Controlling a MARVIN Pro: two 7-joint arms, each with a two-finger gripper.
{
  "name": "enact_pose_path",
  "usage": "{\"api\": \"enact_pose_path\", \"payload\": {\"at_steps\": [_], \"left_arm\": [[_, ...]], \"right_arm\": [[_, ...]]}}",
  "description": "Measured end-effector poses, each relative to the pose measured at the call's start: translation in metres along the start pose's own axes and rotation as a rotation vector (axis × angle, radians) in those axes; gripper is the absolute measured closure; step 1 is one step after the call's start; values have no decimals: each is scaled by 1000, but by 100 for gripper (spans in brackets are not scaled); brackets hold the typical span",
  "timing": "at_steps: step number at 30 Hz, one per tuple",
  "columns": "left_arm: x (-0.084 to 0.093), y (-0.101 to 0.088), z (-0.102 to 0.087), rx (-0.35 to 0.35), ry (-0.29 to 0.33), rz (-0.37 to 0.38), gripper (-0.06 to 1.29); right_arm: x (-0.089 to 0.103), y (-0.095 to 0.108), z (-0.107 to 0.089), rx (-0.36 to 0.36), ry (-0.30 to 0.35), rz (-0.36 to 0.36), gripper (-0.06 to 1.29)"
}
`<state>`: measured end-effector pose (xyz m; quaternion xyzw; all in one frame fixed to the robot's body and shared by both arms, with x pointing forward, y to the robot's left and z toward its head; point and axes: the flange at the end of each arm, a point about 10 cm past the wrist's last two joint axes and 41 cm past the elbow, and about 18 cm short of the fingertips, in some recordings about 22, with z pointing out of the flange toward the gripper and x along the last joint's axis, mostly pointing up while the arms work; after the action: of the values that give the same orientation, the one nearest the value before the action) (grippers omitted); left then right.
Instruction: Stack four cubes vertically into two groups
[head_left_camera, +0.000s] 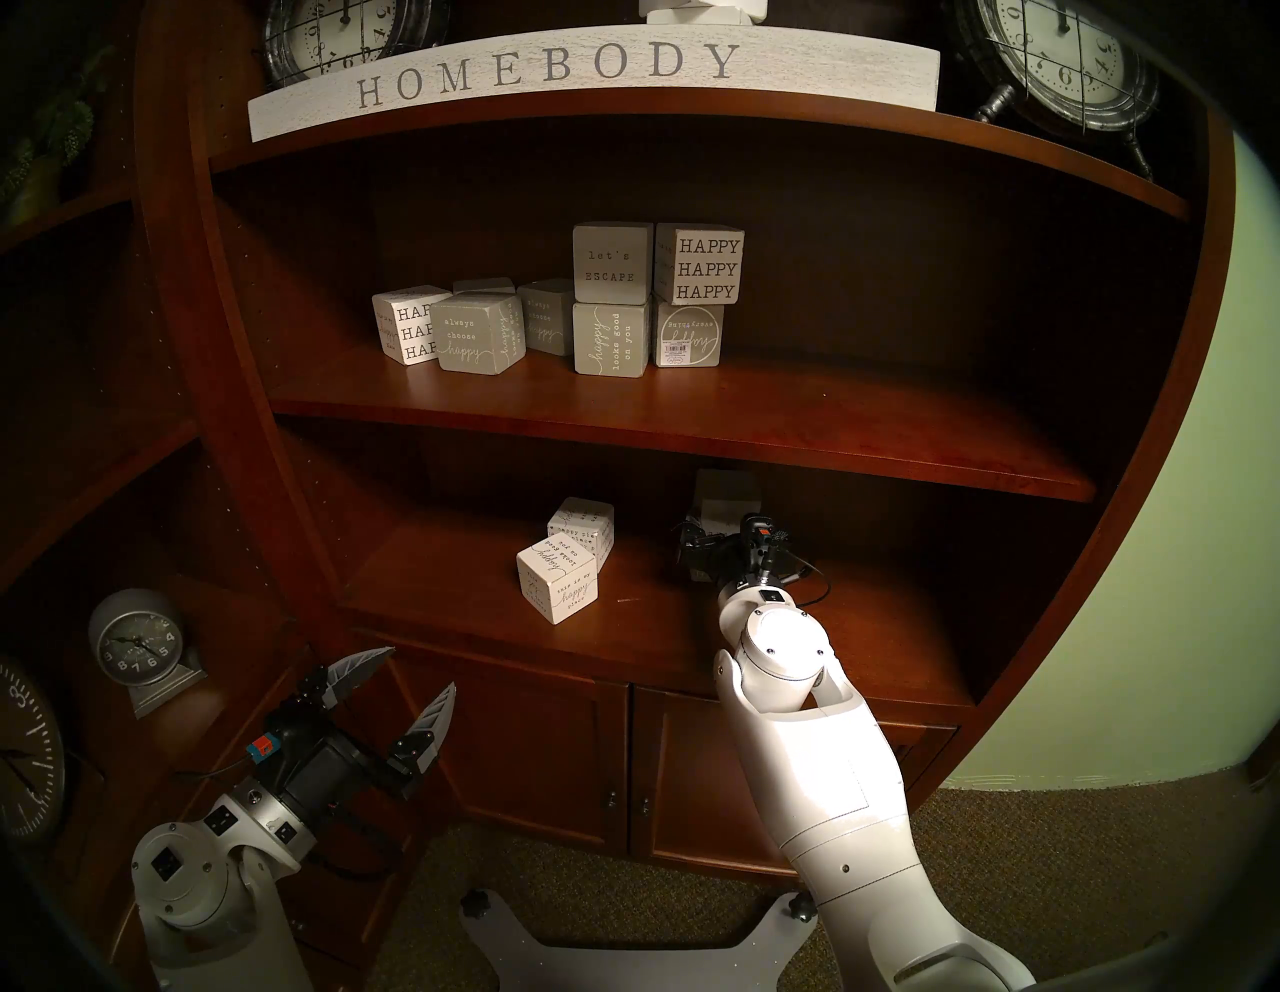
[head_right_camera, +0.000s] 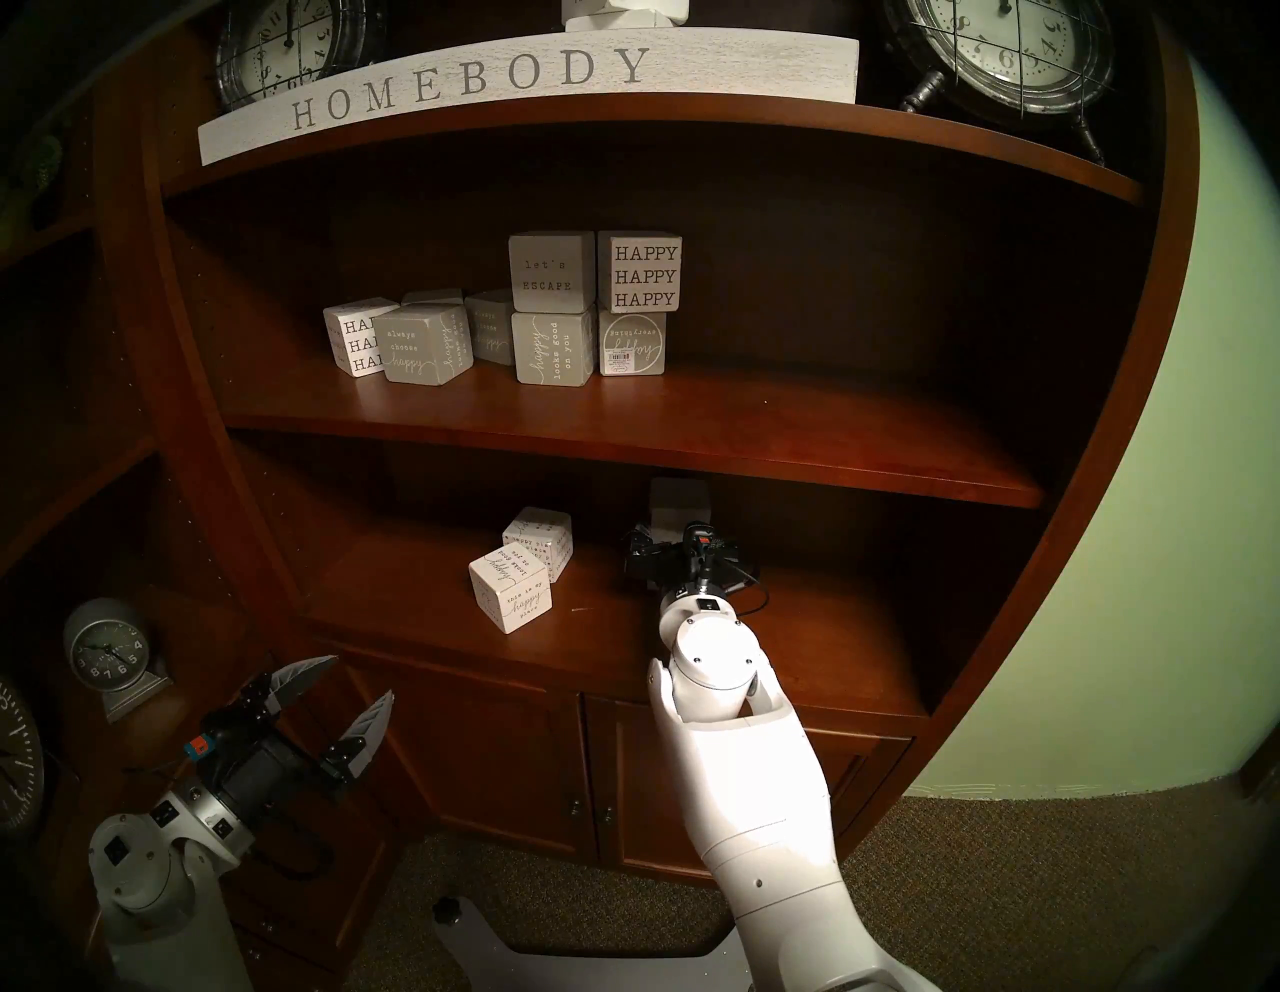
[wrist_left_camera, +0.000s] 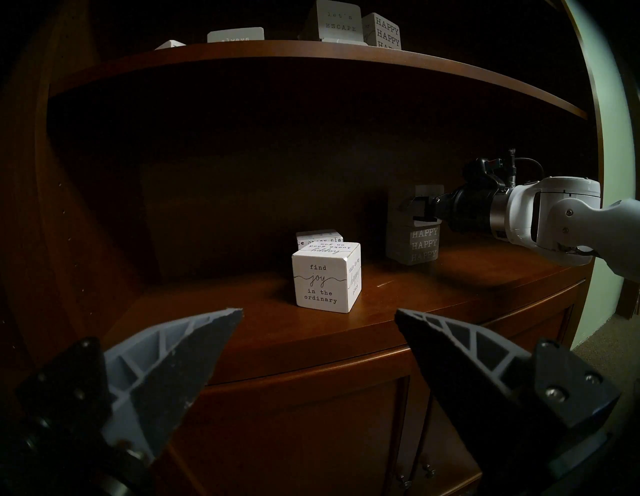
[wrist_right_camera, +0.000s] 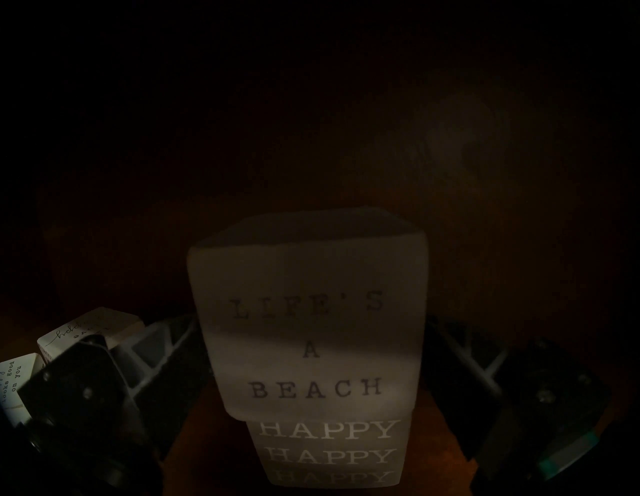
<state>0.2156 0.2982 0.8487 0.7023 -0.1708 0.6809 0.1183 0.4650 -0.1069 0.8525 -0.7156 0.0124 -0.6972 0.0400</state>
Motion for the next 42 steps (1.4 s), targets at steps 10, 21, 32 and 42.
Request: {"api": "enact_pose_path", "payload": {"at_steps": [10, 21, 32, 42], "left_arm": [[0, 0, 0, 0, 0, 0, 1], [0, 0, 0, 0, 0, 0, 1], [0, 0, 0, 0, 0, 0, 1], [0, 0, 0, 0, 0, 0, 1]], "right_arm": [[-2, 1, 0, 2, -4, -1, 3], [-1, 1, -2, 7, 0, -5, 3], [3, -1, -4, 2, 21, -26, 3], [10, -2, -6, -3, 41, -37, 3]]}}
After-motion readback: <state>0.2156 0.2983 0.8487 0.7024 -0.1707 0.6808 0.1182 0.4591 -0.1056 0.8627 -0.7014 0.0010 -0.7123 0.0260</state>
